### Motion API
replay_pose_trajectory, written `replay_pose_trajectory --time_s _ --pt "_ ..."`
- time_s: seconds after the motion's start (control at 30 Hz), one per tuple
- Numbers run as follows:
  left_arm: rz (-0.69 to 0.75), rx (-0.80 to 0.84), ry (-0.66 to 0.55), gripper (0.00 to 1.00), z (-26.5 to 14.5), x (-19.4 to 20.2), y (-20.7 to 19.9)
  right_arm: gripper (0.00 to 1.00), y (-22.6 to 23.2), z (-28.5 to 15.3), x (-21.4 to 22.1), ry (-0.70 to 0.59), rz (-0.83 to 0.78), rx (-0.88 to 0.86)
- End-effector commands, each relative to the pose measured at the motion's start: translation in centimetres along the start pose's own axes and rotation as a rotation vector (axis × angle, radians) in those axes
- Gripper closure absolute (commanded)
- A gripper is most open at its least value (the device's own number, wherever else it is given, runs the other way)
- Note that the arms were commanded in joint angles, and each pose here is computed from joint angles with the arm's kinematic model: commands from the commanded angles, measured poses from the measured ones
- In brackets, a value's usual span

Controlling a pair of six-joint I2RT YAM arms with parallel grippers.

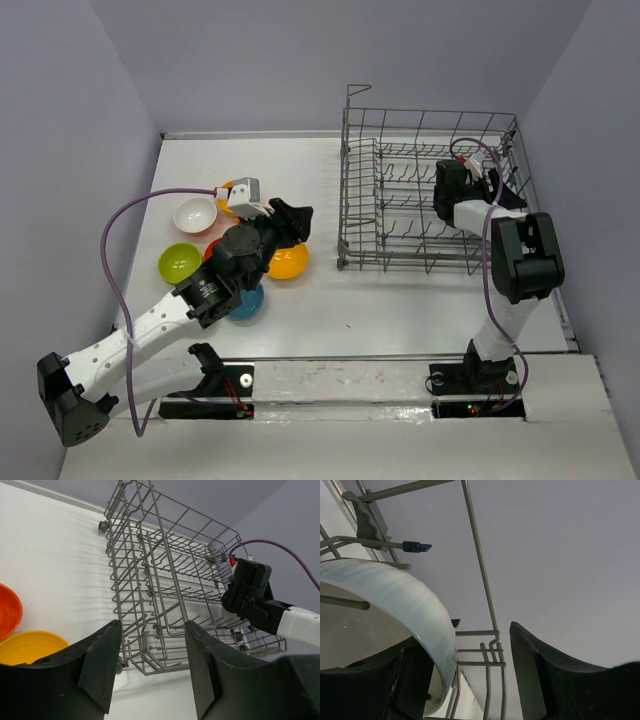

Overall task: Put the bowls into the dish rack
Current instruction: Insert the bowl into the dish rack.

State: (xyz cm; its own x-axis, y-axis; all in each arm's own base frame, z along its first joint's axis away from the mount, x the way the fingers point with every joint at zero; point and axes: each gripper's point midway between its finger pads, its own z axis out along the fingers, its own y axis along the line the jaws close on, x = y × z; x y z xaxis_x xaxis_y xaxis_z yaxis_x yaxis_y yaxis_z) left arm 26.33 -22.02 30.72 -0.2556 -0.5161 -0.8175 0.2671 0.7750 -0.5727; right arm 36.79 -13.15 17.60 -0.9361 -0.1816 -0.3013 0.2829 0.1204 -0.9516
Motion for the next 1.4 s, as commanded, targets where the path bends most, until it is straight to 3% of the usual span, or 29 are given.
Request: replay_pose_trajectory --time_s 0.0,1.37 --pt "-0.006 0.005 -0.050 0.37 0.2 -1.2 -0.3 0.35 -2.5 -1.0 0.1 0.072 0.087 0.117" --pt "0.000 -0.020 -0.038 0.37 1.0 -0.7 0.1 0.32 -2.0 -4.5 -2.7 -0.034 0.154 0.072"
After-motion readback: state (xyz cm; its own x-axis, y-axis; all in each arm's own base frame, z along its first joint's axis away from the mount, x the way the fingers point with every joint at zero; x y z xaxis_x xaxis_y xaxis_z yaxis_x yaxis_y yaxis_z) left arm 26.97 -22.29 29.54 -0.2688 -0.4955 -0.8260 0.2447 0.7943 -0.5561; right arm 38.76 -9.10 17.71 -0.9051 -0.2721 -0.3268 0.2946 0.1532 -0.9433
